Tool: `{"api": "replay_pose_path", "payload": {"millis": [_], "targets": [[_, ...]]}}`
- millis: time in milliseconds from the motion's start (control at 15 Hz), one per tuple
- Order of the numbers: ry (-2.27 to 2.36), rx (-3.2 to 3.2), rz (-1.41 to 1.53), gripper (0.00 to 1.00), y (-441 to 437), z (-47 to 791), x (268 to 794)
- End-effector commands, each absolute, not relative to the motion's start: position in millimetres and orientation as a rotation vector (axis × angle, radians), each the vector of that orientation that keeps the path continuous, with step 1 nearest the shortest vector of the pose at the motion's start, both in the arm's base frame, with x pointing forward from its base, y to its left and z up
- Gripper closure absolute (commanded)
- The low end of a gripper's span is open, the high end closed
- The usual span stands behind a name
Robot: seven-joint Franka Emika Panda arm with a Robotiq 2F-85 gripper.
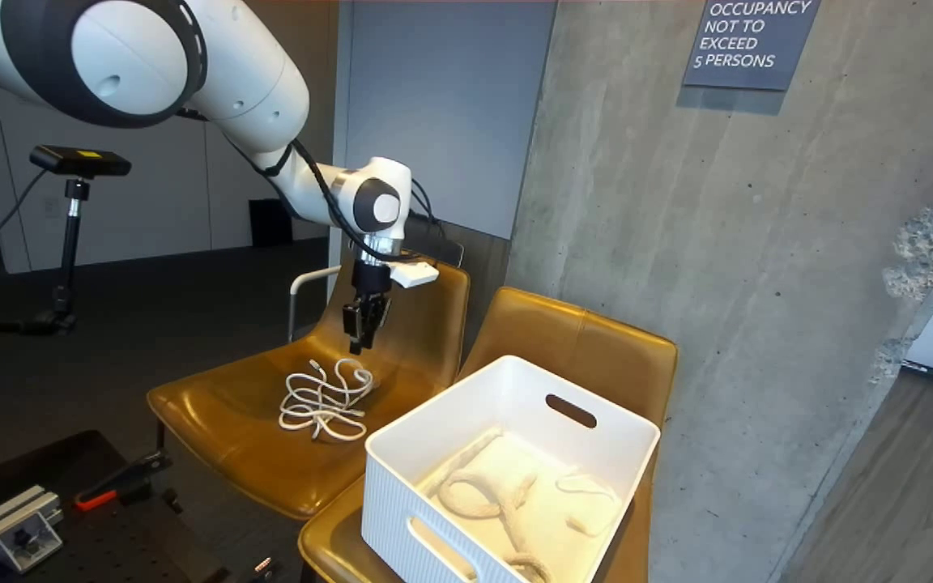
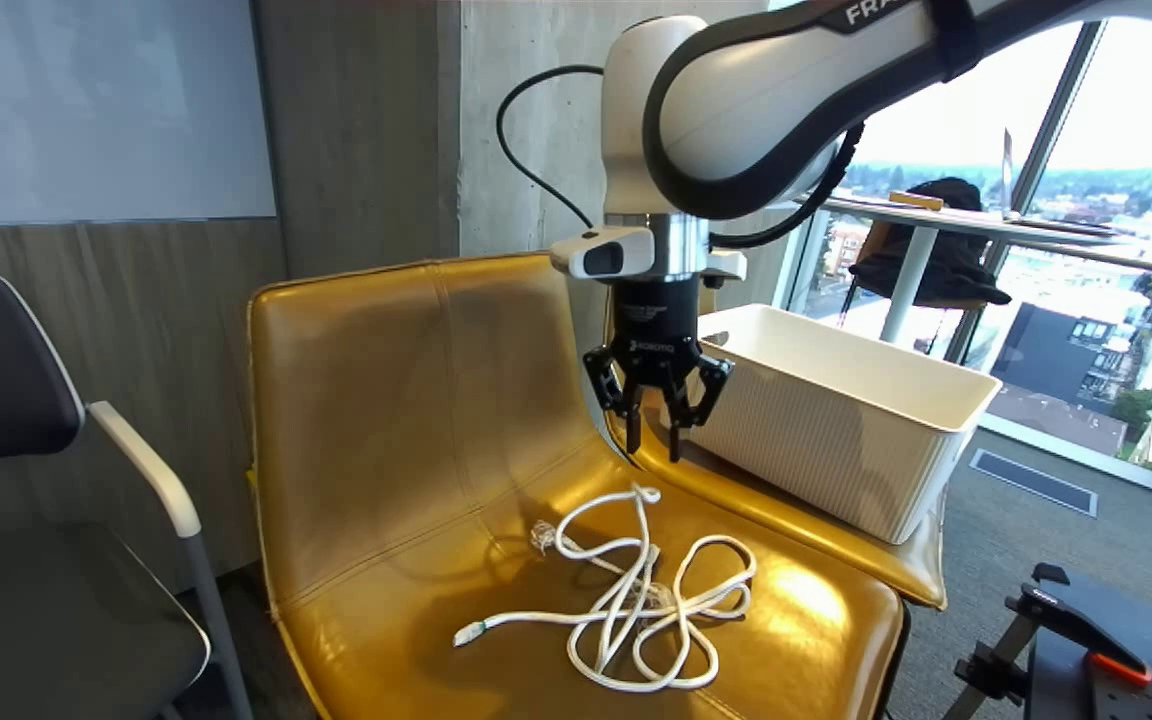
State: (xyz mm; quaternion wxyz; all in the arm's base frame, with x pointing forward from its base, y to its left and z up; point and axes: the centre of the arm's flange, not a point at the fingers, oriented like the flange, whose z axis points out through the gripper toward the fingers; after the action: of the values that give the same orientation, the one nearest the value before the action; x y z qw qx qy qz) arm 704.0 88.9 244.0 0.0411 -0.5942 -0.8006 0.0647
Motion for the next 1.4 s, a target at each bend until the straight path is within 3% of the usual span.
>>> {"api": "replay_pose_path", "payload": {"millis": [0,200,267,800,1333], "targets": [[-2.362,-1.859,0.102,0.25,34,284,700],[-2.321,-1.929,0.057,0.03,-30,303,712],[-2.325,-1.958,0.052,0.0,-62,308,717],[-2.365,-2.025,0.127,0.0,-290,295,700],[-2.361,-2.091,0.137,0.0,-345,231,626]]}}
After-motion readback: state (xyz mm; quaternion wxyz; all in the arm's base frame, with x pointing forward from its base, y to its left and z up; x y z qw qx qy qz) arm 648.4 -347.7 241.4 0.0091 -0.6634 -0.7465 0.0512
